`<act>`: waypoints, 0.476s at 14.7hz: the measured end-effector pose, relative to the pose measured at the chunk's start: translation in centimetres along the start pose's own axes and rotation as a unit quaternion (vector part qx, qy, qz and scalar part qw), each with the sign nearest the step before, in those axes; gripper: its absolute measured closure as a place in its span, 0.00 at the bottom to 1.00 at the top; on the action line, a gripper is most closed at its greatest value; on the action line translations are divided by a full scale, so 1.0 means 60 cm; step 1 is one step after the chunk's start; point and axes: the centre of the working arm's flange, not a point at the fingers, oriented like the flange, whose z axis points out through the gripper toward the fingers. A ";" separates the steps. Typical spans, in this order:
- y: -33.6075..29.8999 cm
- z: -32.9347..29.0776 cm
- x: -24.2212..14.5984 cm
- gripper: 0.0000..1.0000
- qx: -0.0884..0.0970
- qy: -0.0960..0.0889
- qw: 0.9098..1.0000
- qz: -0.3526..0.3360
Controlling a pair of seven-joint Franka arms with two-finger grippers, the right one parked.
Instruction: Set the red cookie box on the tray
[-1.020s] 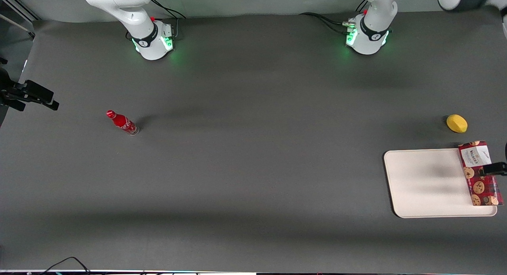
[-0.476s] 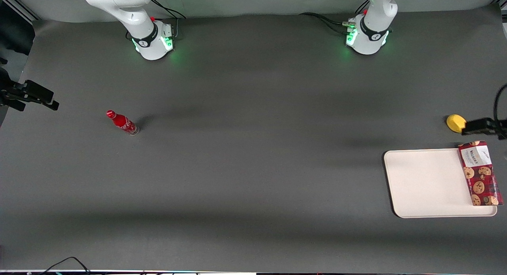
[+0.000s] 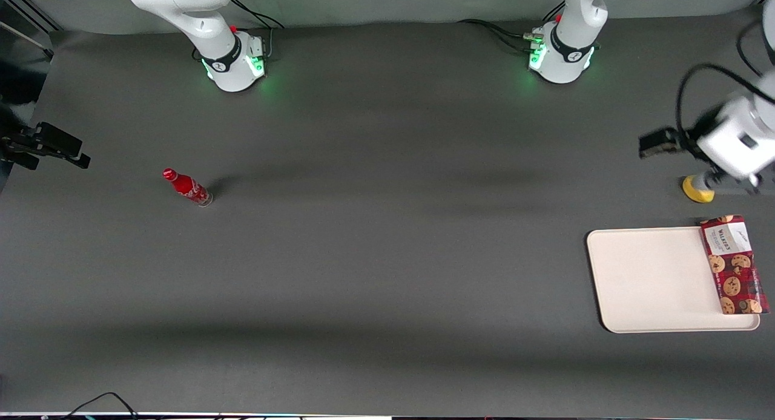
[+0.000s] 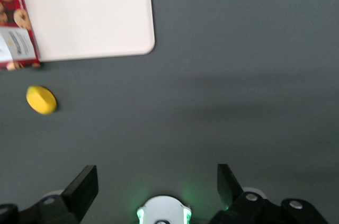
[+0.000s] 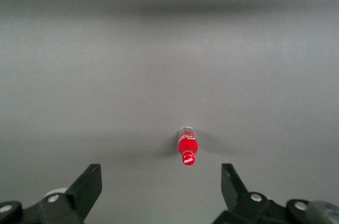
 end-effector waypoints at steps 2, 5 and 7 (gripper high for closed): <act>0.031 -0.009 -0.048 0.00 0.004 0.005 1.000 0.001; 0.034 -0.008 -0.077 0.00 0.008 0.004 1.000 0.000; 0.029 -0.001 -0.073 0.00 0.016 0.006 1.000 -0.002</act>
